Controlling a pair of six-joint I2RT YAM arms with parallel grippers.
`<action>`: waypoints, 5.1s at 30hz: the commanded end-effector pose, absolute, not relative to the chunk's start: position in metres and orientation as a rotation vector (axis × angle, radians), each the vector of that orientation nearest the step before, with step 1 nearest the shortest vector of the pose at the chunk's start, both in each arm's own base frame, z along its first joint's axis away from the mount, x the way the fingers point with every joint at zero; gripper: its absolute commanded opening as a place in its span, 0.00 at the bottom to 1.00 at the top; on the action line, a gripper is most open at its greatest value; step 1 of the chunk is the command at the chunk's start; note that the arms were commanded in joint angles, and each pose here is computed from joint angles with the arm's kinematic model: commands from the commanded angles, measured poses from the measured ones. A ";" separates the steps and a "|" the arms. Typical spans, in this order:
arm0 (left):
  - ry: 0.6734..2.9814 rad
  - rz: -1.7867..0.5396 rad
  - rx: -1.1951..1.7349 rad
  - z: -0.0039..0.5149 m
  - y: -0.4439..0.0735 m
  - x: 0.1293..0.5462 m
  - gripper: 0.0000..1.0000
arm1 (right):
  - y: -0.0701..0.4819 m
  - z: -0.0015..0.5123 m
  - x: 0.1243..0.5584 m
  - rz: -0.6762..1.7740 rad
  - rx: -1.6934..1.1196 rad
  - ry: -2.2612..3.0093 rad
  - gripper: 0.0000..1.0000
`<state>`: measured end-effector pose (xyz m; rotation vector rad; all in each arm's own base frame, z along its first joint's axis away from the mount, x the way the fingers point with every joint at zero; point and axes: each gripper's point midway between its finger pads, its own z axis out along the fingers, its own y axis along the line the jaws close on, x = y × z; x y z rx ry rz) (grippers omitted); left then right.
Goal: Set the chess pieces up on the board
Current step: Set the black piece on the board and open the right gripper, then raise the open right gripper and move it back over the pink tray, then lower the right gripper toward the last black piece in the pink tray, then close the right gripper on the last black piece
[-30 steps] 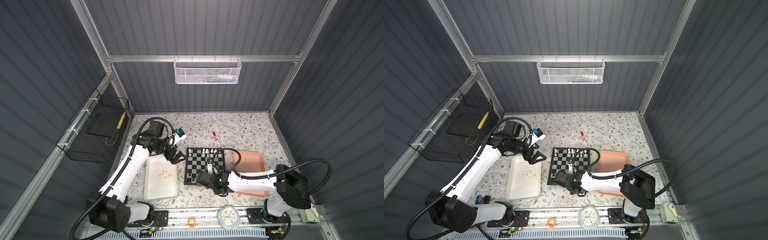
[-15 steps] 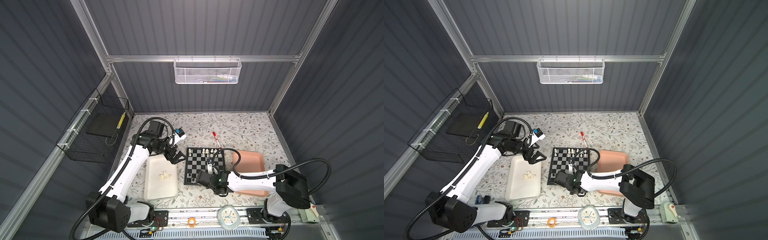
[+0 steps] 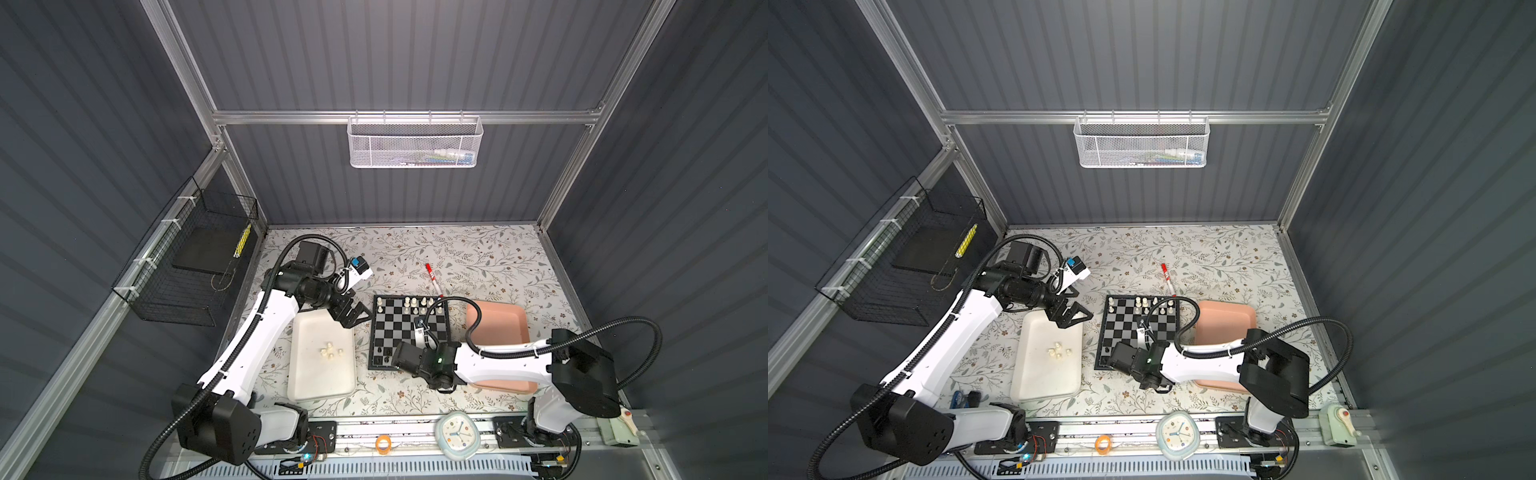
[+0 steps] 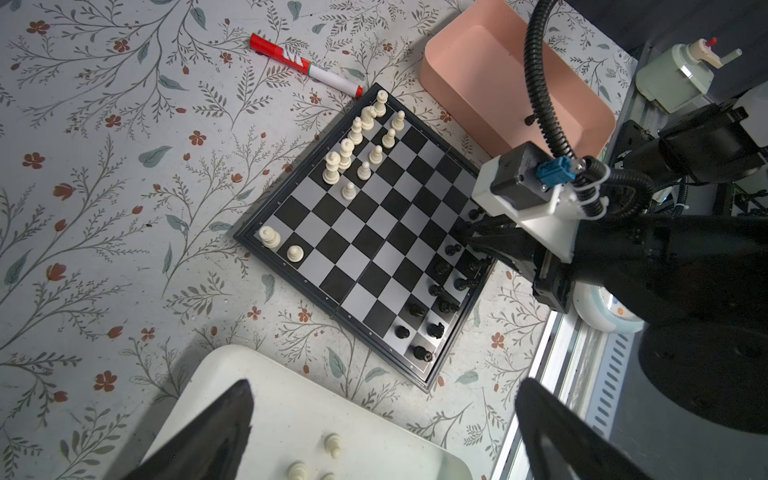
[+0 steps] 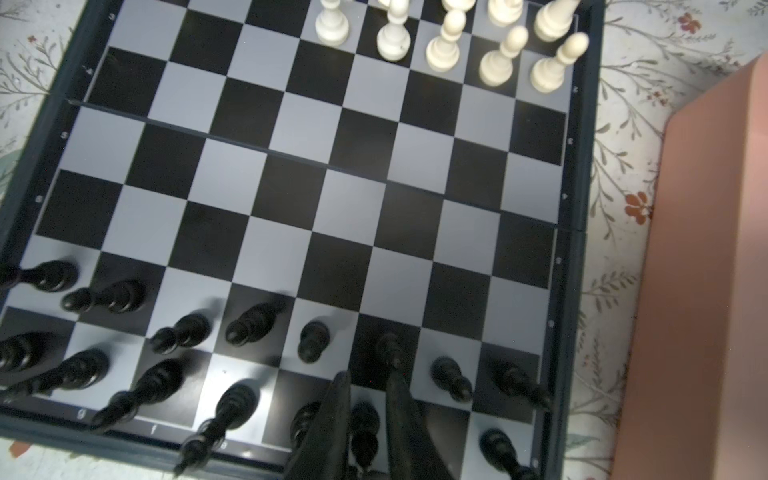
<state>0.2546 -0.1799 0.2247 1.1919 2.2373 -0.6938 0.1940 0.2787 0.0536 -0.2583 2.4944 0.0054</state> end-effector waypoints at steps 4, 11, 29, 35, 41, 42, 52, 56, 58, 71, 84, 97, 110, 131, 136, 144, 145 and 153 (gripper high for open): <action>2.247 -0.727 1.174 0.229 -0.179 0.249 1.00 | 0.275 0.062 0.196 -0.015 -0.269 2.469 0.21; 2.247 -0.729 1.174 0.229 -0.179 0.248 0.99 | 0.277 0.073 0.199 0.004 -0.266 2.446 0.22; 2.236 -0.749 1.238 0.230 -0.182 0.241 0.99 | 0.258 0.152 0.207 0.040 -0.244 2.381 0.24; 2.202 -0.722 1.323 0.237 -0.190 0.241 0.99 | 0.191 0.181 0.215 0.153 -0.013 2.423 0.24; 2.189 -0.719 1.391 0.237 -0.199 0.245 1.00 | 0.119 0.186 0.213 0.206 0.229 2.433 0.25; 2.198 -0.722 1.400 0.233 -0.200 0.245 0.99 | 0.111 0.184 0.212 0.209 0.257 2.443 0.24; 2.178 -0.723 1.494 0.232 -0.222 0.253 0.99 | 0.078 0.147 0.210 0.169 0.436 2.568 0.25; 2.183 -0.765 1.511 0.228 -0.233 0.252 1.00 | 0.070 0.132 0.208 0.174 0.481 2.591 0.26; 2.186 -0.829 1.493 0.230 -0.239 0.249 0.99 | 0.065 0.126 0.206 0.172 0.492 2.602 0.26; 2.198 -0.857 1.477 0.228 -0.239 0.243 0.99 | 0.058 0.078 0.202 0.162 0.600 2.664 0.29; 2.231 -0.856 1.479 0.220 -0.237 0.244 0.99 | 0.040 0.056 0.207 0.053 0.621 2.675 0.35; 2.239 -0.844 1.480 0.218 -0.235 0.241 0.99 | 0.045 0.042 0.207 0.050 0.599 2.733 0.34; 2.236 -0.828 1.482 0.216 -0.233 0.240 1.00 | 0.045 0.040 0.202 0.056 0.632 2.744 0.29; 2.230 -0.819 1.482 0.216 -0.232 0.240 0.99 | 0.044 0.034 0.197 0.035 0.670 2.772 0.22; 2.227 -0.818 1.484 0.217 -0.233 0.240 0.99 | 0.043 0.032 0.194 0.024 0.687 2.783 0.20; 2.225 -0.818 1.495 0.214 -0.233 0.241 0.99 | 0.043 0.030 0.187 0.028 0.717 2.800 0.19; 2.226 -0.819 1.494 0.214 -0.233 0.241 1.00 | 0.042 0.031 0.187 0.022 0.717 2.801 0.18; 2.237 -0.802 1.495 0.210 -0.232 0.244 1.00 | 0.040 0.032 0.183 -0.001 0.719 2.816 0.18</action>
